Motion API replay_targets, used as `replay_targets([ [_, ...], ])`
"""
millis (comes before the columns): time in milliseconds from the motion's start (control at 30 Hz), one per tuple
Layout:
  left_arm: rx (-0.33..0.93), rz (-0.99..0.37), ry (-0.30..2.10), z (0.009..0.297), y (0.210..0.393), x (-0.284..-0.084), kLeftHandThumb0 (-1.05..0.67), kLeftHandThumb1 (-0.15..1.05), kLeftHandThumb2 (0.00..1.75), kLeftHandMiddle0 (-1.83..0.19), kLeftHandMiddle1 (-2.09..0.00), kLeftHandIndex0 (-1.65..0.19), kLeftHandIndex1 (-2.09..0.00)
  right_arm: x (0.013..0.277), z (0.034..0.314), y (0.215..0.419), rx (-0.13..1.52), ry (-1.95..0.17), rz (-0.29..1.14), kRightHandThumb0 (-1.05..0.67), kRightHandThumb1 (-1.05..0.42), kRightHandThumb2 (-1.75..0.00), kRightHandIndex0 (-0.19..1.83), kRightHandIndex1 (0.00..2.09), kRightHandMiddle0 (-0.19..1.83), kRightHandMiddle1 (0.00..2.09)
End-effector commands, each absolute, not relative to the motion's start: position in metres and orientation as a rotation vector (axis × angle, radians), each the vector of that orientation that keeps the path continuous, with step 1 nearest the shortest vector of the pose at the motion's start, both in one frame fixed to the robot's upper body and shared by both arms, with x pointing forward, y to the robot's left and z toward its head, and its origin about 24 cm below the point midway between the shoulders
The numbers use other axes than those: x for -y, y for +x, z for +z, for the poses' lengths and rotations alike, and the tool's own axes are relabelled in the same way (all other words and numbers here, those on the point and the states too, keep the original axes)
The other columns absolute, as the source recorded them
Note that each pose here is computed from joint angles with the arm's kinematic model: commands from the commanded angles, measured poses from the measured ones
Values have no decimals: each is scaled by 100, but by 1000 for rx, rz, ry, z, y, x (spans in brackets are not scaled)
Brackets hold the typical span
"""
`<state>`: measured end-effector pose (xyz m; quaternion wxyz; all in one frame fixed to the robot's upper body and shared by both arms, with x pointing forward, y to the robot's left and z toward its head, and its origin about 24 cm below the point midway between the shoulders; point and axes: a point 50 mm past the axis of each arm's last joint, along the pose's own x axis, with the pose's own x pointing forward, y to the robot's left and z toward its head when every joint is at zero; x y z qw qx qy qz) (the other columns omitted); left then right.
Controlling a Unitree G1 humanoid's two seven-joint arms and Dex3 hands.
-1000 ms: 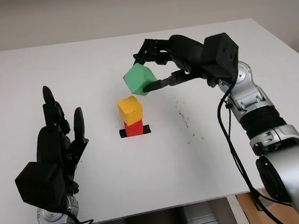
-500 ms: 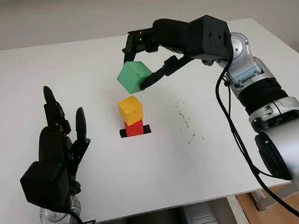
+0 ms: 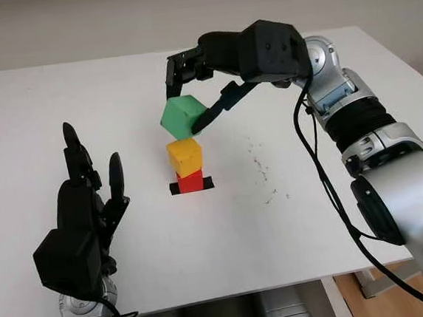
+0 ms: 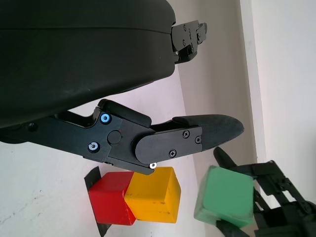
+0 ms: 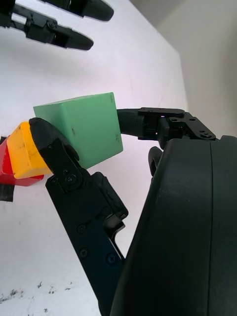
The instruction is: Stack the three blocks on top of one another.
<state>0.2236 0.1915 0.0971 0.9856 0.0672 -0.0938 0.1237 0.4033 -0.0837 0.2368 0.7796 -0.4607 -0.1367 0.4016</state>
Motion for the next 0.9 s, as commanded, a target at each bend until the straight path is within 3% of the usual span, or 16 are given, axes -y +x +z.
replay_targets([
  [0, 211, 255, 135, 101, 222, -191, -69, 105, 58, 19, -2, 19, 0, 76, 252, 403, 343, -1020, 856, -44, -89, -5, 34, 5, 42, 155],
  [867, 207, 257, 128, 99, 220, -186, -70, 105, 58, 19, 0, 19, 0, 71, 238, 406, 294, -1110, 856, -46, -90, -6, 31, 4, 37, 156],
])
